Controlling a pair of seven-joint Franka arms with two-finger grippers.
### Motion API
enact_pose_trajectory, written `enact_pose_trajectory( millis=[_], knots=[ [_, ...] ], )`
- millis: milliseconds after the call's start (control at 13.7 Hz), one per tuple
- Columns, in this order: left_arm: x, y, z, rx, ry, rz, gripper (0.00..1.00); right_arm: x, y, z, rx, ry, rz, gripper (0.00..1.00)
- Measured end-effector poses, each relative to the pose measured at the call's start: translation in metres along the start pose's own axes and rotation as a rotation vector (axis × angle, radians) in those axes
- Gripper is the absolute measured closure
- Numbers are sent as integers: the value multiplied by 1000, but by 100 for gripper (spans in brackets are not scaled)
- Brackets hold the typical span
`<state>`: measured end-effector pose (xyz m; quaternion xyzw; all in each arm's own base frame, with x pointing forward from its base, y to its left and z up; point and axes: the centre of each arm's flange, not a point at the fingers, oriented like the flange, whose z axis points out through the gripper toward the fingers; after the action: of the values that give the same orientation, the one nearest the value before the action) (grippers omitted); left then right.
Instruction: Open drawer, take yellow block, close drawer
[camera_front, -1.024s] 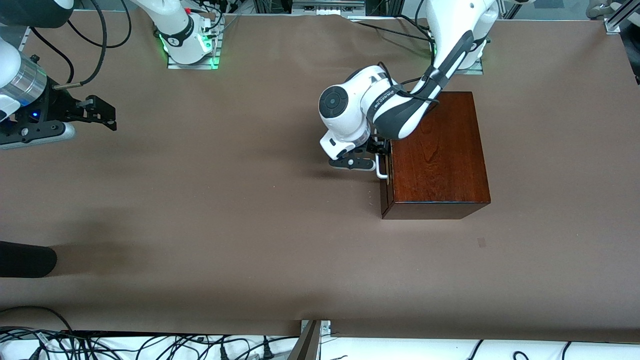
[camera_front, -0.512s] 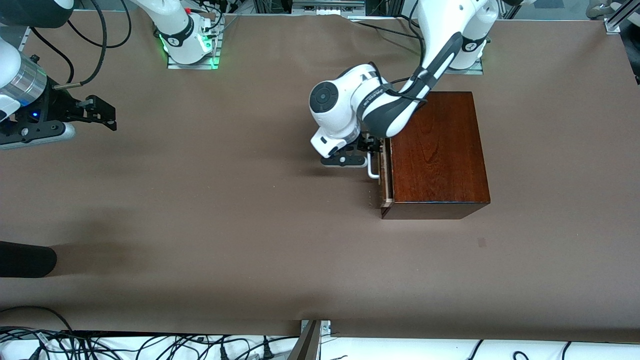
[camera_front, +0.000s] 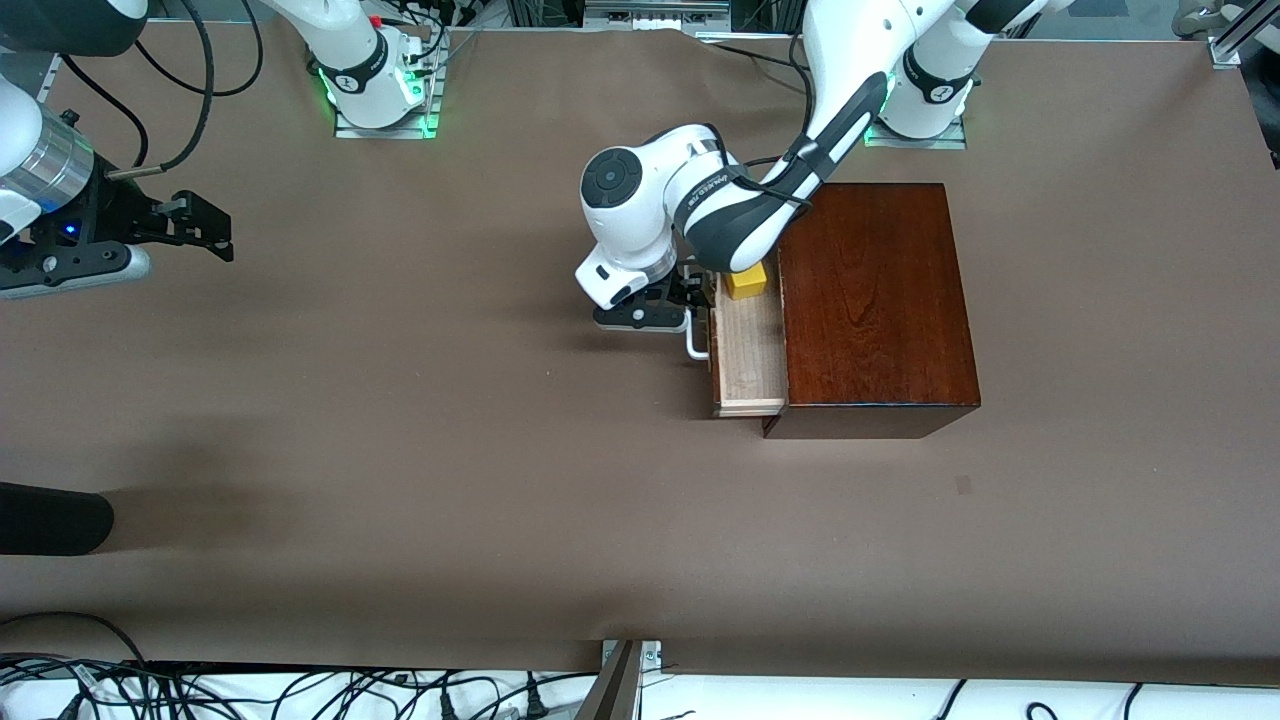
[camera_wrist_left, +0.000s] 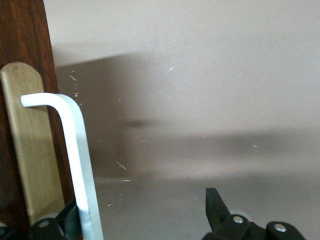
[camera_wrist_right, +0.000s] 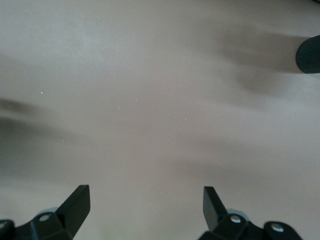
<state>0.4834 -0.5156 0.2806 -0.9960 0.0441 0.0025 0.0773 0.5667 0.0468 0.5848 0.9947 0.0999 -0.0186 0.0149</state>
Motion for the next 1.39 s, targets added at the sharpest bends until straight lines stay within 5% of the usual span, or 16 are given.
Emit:
enact_pose_trajectory(
  millis=[585,732,1098,1390],
  knots=[
    [-1,8,-31,-27,40,4,0,0,0,1,0,-1,1,0],
    [1,-9,-65,19,34,-1,0,2,0,4,0,-7,0,0],
    [13,-117,-191,-14,-22,24,0,7,-3,6,21,5,1,0],
    [44,-233,-227,0,-48,45,0,6,-13,-9,103,27,-2,0]
  ],
)
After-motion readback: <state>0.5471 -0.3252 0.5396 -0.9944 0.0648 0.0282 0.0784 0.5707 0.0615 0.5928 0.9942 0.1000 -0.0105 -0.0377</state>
